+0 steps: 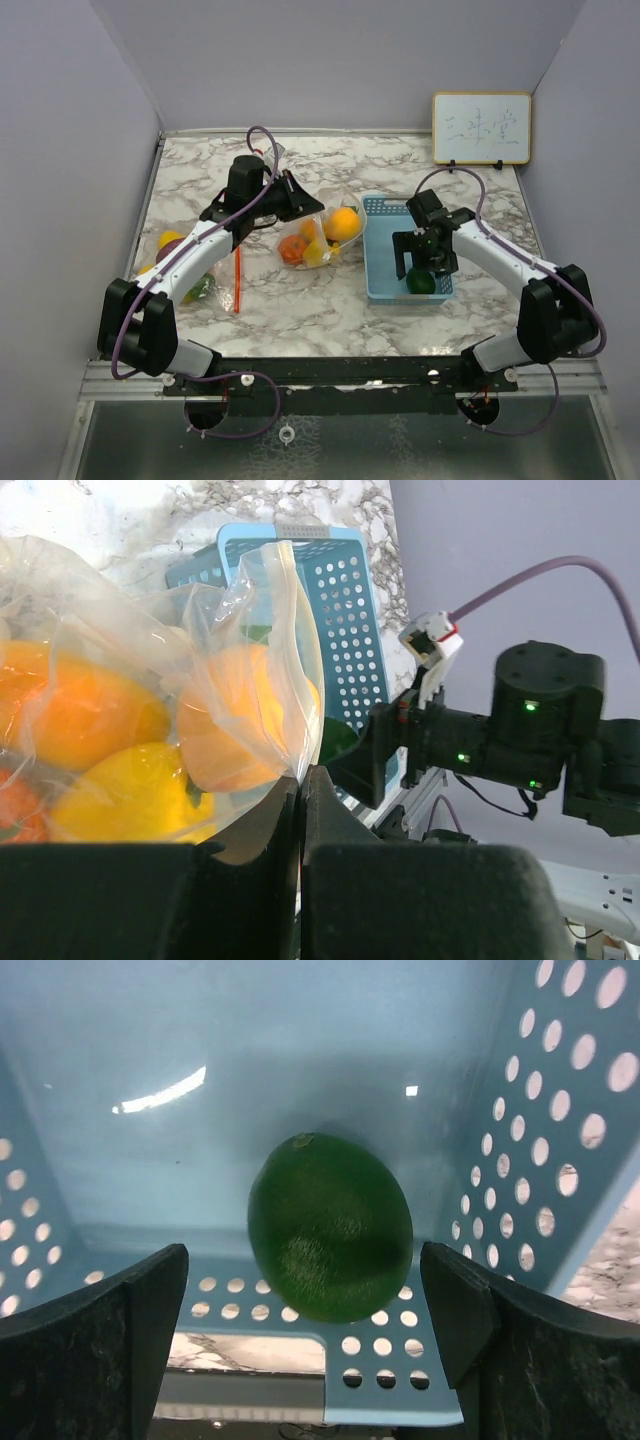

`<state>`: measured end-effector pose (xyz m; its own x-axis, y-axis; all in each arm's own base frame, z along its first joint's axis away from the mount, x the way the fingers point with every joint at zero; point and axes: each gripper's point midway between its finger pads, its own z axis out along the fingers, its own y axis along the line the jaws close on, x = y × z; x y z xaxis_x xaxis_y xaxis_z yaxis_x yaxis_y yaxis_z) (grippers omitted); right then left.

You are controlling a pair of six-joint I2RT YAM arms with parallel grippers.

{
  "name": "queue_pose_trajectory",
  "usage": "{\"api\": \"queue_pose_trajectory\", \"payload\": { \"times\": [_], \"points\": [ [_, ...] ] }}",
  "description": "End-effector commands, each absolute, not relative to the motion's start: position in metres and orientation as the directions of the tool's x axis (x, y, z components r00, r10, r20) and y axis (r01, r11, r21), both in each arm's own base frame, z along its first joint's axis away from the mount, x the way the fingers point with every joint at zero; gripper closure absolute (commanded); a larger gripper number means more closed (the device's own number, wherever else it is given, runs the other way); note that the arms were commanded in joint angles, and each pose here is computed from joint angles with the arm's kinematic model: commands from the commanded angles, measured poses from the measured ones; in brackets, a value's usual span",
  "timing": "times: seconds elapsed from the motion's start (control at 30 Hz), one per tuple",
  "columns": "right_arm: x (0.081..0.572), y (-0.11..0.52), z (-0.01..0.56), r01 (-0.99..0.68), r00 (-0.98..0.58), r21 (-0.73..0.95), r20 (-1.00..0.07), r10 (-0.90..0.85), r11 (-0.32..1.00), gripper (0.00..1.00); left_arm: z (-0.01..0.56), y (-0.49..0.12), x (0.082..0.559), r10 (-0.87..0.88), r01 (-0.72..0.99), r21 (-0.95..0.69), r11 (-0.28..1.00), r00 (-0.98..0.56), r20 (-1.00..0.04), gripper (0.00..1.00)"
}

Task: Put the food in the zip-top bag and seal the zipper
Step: Pick up the fake fruit from the bin.

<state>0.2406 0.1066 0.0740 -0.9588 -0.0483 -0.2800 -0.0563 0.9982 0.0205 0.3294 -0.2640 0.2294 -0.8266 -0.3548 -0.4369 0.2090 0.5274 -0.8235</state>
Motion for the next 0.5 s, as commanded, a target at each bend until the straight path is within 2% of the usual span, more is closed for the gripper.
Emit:
{"api": "queue_pose_trajectory", "payload": {
  "times": [0.0, 0.1, 0.17, 0.33, 0.4, 0.43, 0.47],
  "points": [
    [0.247, 0.109, 0.054, -0.034, -0.962, 0.030, -0.272, -0.025, 0.999, 0.00, 0.251, -0.268, 0.325, -0.343, 0.276, -0.831, 0.483, -0.814, -0.469, 1.00],
    [0.249, 0.110, 0.043, -0.035, -0.963, 0.033, -0.267, -0.025, 0.999, 0.00, 0.253, -0.268, 0.326, -0.346, 0.280, -0.831, 0.481, -0.810, -0.473, 1.00],
    [0.252, 0.112, 0.039, -0.041, -0.965, 0.039, -0.261, -0.029, 0.998, 0.06, 0.254, -0.268, 0.326, -0.347, 0.279, -0.831, 0.481, -0.810, -0.472, 1.00],
    [0.252, 0.117, 0.044, -0.053, -0.963, 0.071, -0.267, -0.032, 0.996, 0.34, 0.254, -0.267, 0.326, -0.348, 0.275, -0.829, 0.487, -0.809, -0.473, 1.00],
    [0.250, 0.117, 0.047, -0.049, -0.960, 0.079, -0.278, -0.025, 0.996, 0.54, 0.254, -0.267, 0.326, -0.350, 0.273, -0.830, 0.487, -0.810, -0.471, 1.00],
    [0.250, 0.117, 0.049, -0.046, -0.959, 0.080, -0.284, -0.021, 0.996, 0.62, 0.254, -0.268, 0.327, -0.352, 0.271, -0.831, 0.486, -0.810, -0.469, 1.00],
    [0.252, 0.117, 0.053, -0.047, -0.955, 0.082, -0.295, -0.021, 0.996, 0.65, 0.254, -0.268, 0.327, -0.352, 0.270, -0.832, 0.484, -0.811, -0.468, 1.00]
  ]
}}
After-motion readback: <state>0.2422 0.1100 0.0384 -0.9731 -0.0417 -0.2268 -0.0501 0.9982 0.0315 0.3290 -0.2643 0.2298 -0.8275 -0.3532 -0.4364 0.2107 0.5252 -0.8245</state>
